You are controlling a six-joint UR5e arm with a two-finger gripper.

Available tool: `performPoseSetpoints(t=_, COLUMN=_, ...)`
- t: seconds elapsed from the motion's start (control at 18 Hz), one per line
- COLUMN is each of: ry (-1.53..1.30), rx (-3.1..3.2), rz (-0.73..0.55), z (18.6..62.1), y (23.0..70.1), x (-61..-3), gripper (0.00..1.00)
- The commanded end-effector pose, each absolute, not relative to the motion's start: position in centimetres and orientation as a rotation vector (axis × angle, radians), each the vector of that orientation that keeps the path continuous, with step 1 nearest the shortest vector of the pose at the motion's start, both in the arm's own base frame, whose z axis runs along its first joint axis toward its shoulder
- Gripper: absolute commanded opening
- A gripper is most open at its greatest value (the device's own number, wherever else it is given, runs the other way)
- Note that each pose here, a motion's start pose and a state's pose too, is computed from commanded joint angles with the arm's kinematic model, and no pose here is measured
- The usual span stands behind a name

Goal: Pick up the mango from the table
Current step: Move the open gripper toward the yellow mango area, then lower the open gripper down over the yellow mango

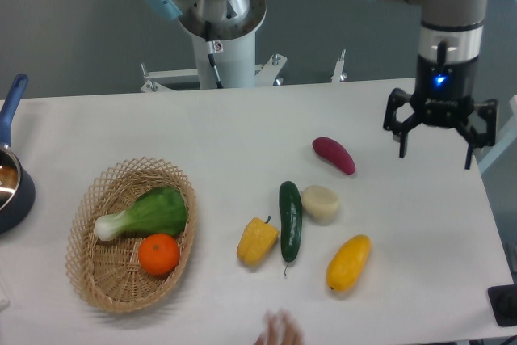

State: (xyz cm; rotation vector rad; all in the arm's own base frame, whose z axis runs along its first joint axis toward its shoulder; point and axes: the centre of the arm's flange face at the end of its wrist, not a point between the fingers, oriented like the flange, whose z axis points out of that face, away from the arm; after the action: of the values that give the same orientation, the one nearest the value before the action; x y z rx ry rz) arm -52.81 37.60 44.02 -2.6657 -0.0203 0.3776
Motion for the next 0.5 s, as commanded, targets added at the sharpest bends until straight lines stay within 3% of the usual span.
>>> performPoseSetpoints(t=0.28, ry=-0.02, rx=-2.665, rz=0.378, z=43.8, y=37.7, x=-52.8, gripper=1.0)
performPoseSetpoints(t=0.5, ry=-0.116, rx=-2.719, rz=0.298, z=40.8, y=39.6, x=-50.6, gripper=1.0)
